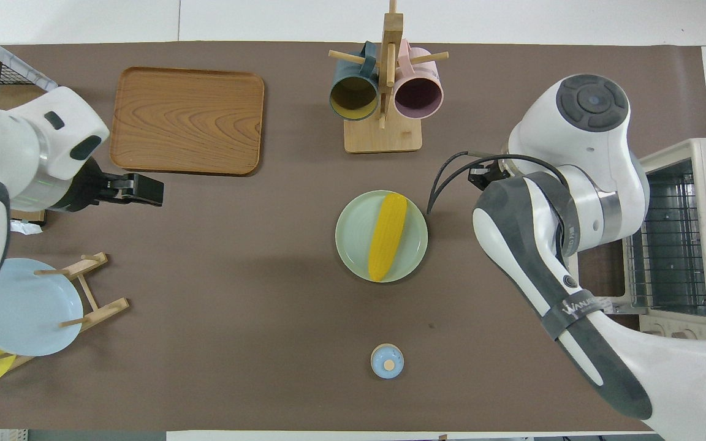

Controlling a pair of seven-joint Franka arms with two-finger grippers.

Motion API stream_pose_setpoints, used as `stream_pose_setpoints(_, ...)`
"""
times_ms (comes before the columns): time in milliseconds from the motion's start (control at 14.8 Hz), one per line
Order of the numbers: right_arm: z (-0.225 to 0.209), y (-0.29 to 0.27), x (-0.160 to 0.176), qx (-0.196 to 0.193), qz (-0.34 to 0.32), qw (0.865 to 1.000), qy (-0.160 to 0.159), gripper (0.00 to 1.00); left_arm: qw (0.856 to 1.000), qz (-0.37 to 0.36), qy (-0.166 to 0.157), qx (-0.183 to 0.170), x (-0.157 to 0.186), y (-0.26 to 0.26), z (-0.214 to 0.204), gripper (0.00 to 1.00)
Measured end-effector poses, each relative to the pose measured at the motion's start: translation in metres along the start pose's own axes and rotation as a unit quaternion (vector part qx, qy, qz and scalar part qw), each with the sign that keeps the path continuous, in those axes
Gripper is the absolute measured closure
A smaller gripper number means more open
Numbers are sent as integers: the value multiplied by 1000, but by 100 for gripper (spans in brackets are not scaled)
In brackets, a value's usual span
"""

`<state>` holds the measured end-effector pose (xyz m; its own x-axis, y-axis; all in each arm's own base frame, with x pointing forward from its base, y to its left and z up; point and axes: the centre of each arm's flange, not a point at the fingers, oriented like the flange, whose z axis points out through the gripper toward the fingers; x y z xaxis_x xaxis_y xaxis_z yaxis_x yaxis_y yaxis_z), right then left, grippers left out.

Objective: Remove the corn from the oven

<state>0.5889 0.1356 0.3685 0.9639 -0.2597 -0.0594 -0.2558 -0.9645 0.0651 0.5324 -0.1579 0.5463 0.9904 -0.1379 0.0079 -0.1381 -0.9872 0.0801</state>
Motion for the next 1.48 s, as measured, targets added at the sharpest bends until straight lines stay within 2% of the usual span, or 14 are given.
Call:
stream_pose_setpoints(135, 43, 20, -19, -4, -5, 1000, -5, 99, 1000, 16, 1, -18, -2, 34, 17, 0)
stream_pose_setpoints(270, 66, 45, -34, -8, -1, 1000, -18, 99, 999, 34, 5, -23, -3, 74, 38, 0)
stream_pose_setpoints(472, 76, 91, -37, -5, -3, 1000, -28, 99, 998, 61, 5, -25, -7, 141, 81, 0)
stream_pose_setpoints(809, 85, 124, -37, 4, -20, 1000, -10, 99, 996, 74, 15, -40, -19, 231, 151, 0)
stream_pose_setpoints(944, 85, 121, -40, -17, -47, 999, 2, 99, 996, 79, 16, -45, -19, 255, 173, 0)
stream_pose_setpoints(1146, 84, 115, -42, -53, -89, 995, 12, 99, 995, 80, 23, -50, 2, 285, 197, 0)
stream_pose_setpoints(1348, 68, 107, -39, -84, -109, 990, -1, 99, 995, 85, 20, -44, 14, 294, 225, 0)
stream_pose_setpoints(1483, 40, 105, -34, -109, -113, 987, -14, 99, 995, 91, 26, -41, 13, 300, 240, 0)
